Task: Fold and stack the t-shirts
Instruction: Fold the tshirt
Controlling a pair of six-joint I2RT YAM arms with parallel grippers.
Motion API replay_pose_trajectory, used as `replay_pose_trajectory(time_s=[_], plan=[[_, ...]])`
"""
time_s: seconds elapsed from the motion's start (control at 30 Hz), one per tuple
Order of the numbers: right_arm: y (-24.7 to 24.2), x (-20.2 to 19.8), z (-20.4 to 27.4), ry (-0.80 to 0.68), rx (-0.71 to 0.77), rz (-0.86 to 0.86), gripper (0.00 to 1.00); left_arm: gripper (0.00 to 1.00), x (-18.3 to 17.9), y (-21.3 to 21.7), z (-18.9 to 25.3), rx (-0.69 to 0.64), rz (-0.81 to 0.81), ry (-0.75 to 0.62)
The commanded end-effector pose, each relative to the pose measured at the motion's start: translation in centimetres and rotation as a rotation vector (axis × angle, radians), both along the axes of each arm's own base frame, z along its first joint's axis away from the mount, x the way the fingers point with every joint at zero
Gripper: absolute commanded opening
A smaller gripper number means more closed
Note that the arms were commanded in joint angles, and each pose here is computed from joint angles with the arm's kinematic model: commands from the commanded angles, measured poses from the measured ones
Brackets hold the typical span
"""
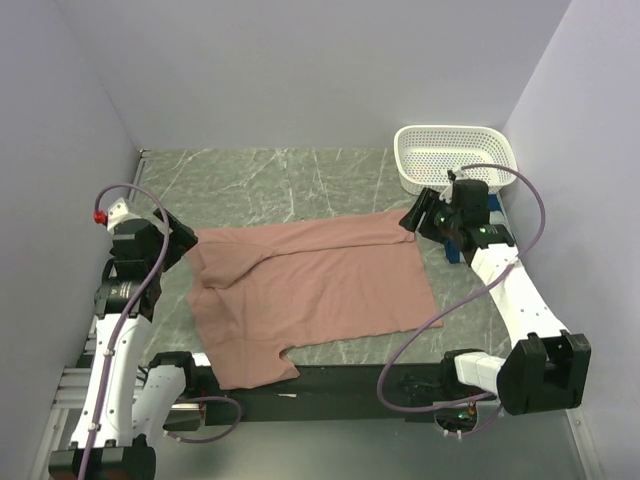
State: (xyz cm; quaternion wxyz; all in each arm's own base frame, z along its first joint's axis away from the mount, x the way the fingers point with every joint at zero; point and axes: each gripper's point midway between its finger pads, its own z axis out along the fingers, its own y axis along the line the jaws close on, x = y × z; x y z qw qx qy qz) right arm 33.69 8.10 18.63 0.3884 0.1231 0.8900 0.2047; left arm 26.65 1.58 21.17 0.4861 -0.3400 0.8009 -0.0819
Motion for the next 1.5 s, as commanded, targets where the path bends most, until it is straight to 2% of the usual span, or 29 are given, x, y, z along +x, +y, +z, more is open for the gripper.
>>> replay_pose_trajectory(time_s=[0.0,0.1,0.23,0.33,0.47,0.6,0.63,0.7,0.73,0.83,1.0,1.13,1.3,1.47], plan=[[1.0,-0.5,1.7,-0.085,0.079,0.025,0.66,0.99,0.8,0.2,1.9,0.086,-0.051,-0.102],[1.0,-1.0,1.6,-0.106,0.079,0.027,0.66,1.0,0.9,0.6,0.9,0.093,-0.03,-0.104],[0.5,-1.5,0.7,-0.054,0.039,0.028,0.66,0.99,1.1,0.7,-1.4,0.079,-0.013,-0.103],[0.4,-1.7,1.2,-0.042,0.028,0.032,0.66,0.99,1.6,0.5,-1.3,0.078,-0.028,-0.098],[0.5,-2.0,1.8,-0.063,0.043,0.033,0.66,1.0,2.0,0.5,-2.9,0.081,-0.037,-0.039],[-0.1,-2.3,1.4,-0.024,0.026,0.021,0.66,0.99,2.1,0.9,-4.0,0.095,-0.028,0.017],[-0.5,-2.0,1.8,-0.028,0.033,-0.02,0.66,0.99,2.1,0.7,-4.2,0.084,-0.035,0.024],[0.3,-1.6,3.6,-0.076,0.091,0.029,0.66,0.99,2.2,0.7,-4.2,0.101,-0.047,0.015],[-0.3,-1.3,3.7,-0.093,0.061,0.009,0.66,0.99,2.1,1.1,-4.1,0.114,-0.036,0.022],[-1.4,-0.4,2.7,-0.093,0.023,-0.008,0.67,0.99,2.1,1.1,-4.0,0.119,-0.032,0.015],[-0.2,2.3,1.1,-0.1,0.089,0.036,0.63,0.97,3.1,1.1,-4.0,0.091,-0.011,0.028],[-0.2,4.7,-1.5,-0.06,0.099,0.017,0.6,0.95,5.3,1.3,-4.5,0.077,0.0,0.088],[-1.3,6.8,-3.8,-0.002,0.031,-0.001,0.59,0.9,8.8,0.7,-4.6,0.038,-0.025,0.096],[-3.2,8.9,-6.2,0.054,-0.002,-0.05,0.57,0.83,10.6,0.8,-7.6,0.041,-0.032,0.201]])
